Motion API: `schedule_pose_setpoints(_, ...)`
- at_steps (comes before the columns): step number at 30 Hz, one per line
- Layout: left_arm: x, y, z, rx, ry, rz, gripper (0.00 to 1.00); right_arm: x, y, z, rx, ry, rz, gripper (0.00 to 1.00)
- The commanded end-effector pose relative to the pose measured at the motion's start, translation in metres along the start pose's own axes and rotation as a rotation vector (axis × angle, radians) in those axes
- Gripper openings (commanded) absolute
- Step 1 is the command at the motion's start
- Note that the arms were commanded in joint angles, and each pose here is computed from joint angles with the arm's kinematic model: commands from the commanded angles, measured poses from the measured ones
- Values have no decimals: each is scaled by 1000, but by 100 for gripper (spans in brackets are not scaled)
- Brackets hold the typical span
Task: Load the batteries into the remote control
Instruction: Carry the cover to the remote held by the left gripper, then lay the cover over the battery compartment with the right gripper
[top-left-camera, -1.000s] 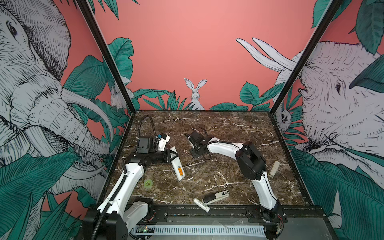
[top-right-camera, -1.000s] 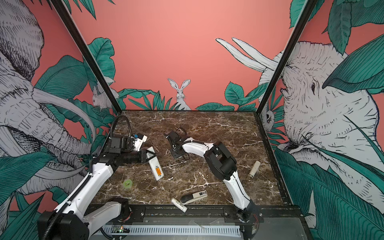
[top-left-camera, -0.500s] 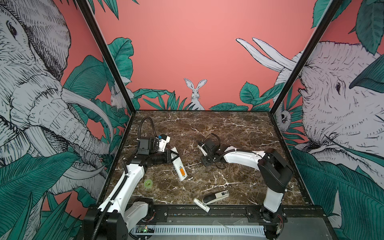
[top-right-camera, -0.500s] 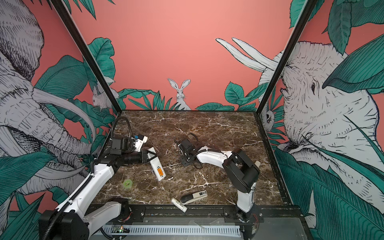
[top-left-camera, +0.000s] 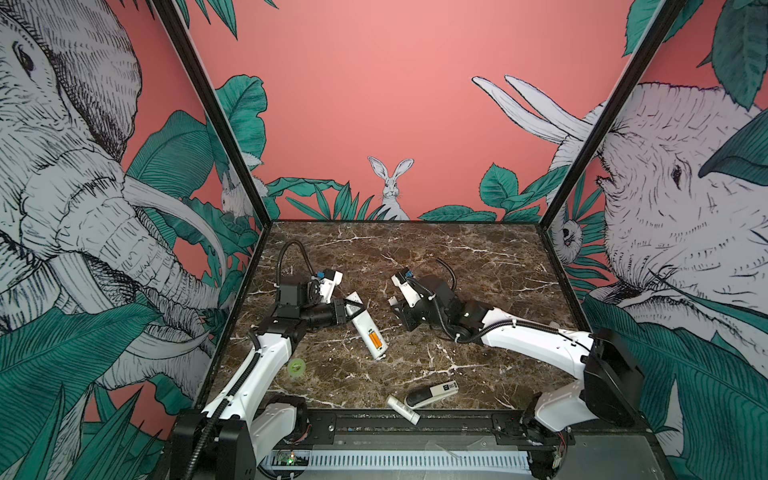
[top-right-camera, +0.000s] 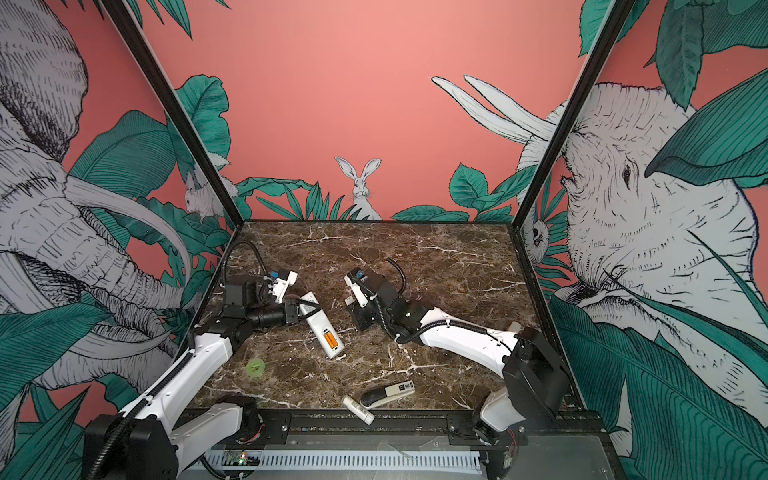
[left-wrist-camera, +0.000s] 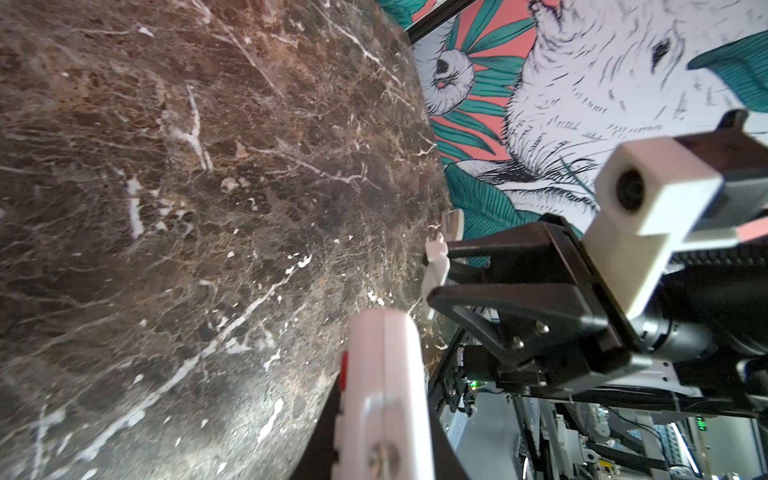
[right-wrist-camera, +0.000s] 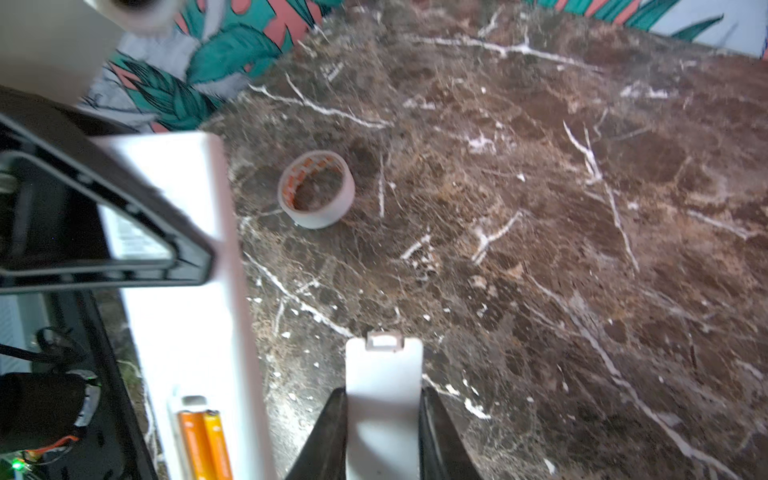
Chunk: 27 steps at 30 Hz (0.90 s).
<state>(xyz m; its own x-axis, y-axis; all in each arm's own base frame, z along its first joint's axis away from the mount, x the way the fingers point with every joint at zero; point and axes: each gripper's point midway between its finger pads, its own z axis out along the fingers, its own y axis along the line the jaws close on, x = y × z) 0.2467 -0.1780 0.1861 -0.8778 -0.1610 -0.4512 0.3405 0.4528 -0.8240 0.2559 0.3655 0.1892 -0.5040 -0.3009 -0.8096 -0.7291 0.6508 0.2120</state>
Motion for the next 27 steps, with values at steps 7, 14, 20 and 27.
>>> schedule_pose_setpoints(7, -25, -45, -4, 230, -80, 65, 0, -28, 27, -28, -65, -194, 11, 26)
schedule_pose_setpoints(14, -30, -50, -5, 251, -97, 72, 0, -29, 44, -38, -71, -256, -21, 27)
schedule_pose_setpoints(20, -33, -50, -6, 250, -101, 70, 0, -27, 50, -37, -46, -255, -50, 26)
schedule_pose_setpoints(27, -36, -52, -8, 253, -108, 69, 0, -20, 55, -34, -36, -244, -86, 26)
